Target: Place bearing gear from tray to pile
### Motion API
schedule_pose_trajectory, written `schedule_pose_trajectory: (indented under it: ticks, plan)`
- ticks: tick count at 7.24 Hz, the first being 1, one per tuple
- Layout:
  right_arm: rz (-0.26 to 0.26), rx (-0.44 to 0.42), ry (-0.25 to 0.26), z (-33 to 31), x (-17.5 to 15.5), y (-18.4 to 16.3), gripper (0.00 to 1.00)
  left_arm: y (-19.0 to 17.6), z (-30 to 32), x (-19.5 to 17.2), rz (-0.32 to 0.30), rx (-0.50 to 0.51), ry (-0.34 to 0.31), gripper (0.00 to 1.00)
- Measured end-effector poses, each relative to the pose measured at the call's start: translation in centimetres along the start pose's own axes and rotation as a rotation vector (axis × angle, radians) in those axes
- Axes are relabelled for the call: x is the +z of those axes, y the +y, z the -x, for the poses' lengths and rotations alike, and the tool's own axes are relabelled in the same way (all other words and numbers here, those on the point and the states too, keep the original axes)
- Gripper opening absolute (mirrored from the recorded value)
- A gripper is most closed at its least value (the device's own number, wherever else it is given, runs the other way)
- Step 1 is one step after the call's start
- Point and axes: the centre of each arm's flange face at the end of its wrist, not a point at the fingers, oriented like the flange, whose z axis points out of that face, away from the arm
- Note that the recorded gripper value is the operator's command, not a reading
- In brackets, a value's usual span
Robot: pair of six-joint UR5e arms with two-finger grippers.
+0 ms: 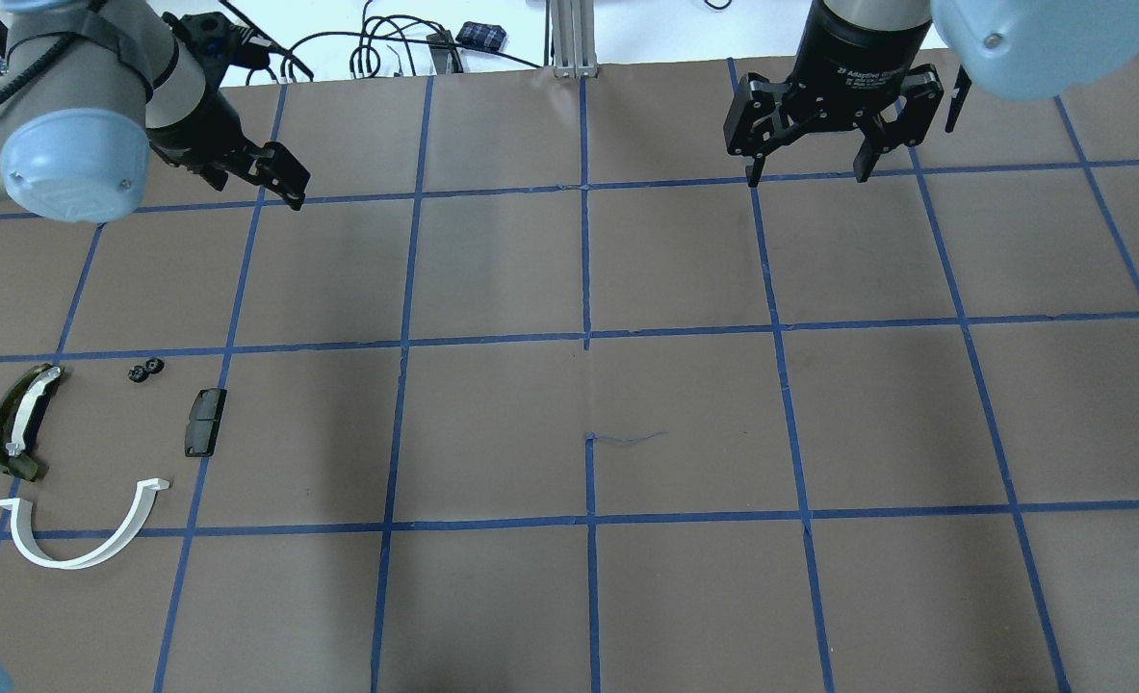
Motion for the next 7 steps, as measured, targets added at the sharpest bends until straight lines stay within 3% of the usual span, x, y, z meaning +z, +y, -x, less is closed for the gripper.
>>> schedule_pose_trajectory:
  ticks: [1,2,3,4,7]
  plan:
    - [0.004,-0.052,0.004,-0.1,0.1,0.0,1.0,0.1,-4.9,-3.5,0.041,-0.047,0.054,1.0]
    - [0.005,-0.075,0.003,-0.1,0.1,0.0,1.0,0.3,-9.2,-6.6,0.077,-0.051,0.047,1.0]
    - [0.002,-0.083,0.0,-0.1,0.1,-0.1,1.0,1.0,-12.3,-8.7,0.108,-0.036,-0.011,1.0]
    - [-0.012,-0.08,-0.003,-0.1,-0.1,-0.1,1.0,2.0,-13.9,-9.9,0.141,-0.025,-0.047,1.0]
    - [-0.06,-0.046,-0.005,0.1,-0.9,-0.4,1.0,3.1,-13.8,-9.9,0.19,-0.079,-0.061,1.0]
